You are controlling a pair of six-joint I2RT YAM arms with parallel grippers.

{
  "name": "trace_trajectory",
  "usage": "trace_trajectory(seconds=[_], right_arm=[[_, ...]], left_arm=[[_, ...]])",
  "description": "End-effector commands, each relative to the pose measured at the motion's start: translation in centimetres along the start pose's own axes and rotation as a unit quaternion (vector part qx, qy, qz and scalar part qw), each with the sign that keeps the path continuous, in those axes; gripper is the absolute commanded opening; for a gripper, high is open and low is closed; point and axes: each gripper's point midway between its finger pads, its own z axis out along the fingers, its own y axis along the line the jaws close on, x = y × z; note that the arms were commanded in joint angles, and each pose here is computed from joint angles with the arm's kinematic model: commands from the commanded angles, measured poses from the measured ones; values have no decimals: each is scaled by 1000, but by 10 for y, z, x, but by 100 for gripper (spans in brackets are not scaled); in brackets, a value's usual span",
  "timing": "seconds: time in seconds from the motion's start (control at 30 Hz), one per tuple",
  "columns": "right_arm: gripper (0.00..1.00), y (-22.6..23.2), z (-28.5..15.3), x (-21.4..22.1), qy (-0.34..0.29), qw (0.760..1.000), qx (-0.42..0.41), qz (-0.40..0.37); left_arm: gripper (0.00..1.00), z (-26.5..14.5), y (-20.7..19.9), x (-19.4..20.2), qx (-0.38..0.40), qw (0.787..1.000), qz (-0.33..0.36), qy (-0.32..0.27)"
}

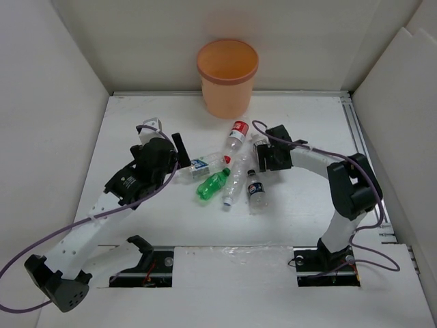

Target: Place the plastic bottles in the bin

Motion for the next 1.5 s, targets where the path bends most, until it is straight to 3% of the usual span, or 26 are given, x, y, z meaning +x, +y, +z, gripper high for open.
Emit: trace_trajectory(seconds=[0.0,0.03,0.13,0.17,0.33,0.43,0.5,0.67,0.77,0.9,1.07,1.2,1.27,1.3,1.37,1.4,1.43,1.47], right_arm=[[47,-9,-10,-14,-32,999,2,37],[44,-9,-15,-15,-37,999,0,37],[16,-19,-41,-32,-75,996,-1,53],[0,-24,-49,-36,-84,995,0,59],[0,-20,-116,-70,-176,982,-36,53],[0,10,-153,-83,-215,967,-135,4],[0,44,-194,-84,-243,939,-242,-36],[0,102,-272,-76,-304,868,-382,-87],[0,123,-309,-72,-324,842,-418,-109],[0,142,-329,-70,-333,827,-438,-121],[0,155,-319,-73,-320,832,-438,-114],[0,157,-321,-79,-325,833,-433,-112],[0,158,-323,-81,-329,831,-436,-109],[0,156,-322,-82,-331,833,-431,-106],[22,151,-318,-89,-341,841,-410,-93],[47,147,-314,-87,-339,847,-400,-88],[70,139,-315,-91,-347,851,-386,-79],[93,125,-310,-95,-351,864,-354,-61]], left_arm=[[100,-5,-11,-15,29,999,-28,-23],[100,-6,-15,-12,40,999,-28,-16],[98,-5,-37,-17,76,996,-38,-6],[97,-6,-44,-21,87,995,-44,-2],[97,0,-101,-33,177,982,-66,16],[100,-9,-157,-49,293,955,-47,14],[100,-18,-194,-55,373,927,-38,14],[100,-42,-254,-71,482,876,-8,2],[100,-38,-270,-71,497,868,-11,4],[100,-42,-278,-71,520,854,-29,9],[100,-60,-285,-71,568,822,-40,10],[100,-58,-284,-64,566,823,-41,25],[91,-57,-283,-61,564,825,-36,26],[65,-53,-282,-60,556,830,-34,26],[30,-52,-281,-69,543,839,-40,17],[18,-50,-280,-74,534,845,-41,9],[5,-32,-277,-73,497,866,-49,11],[0,-17,-273,-85,453,890,-48,-7]])
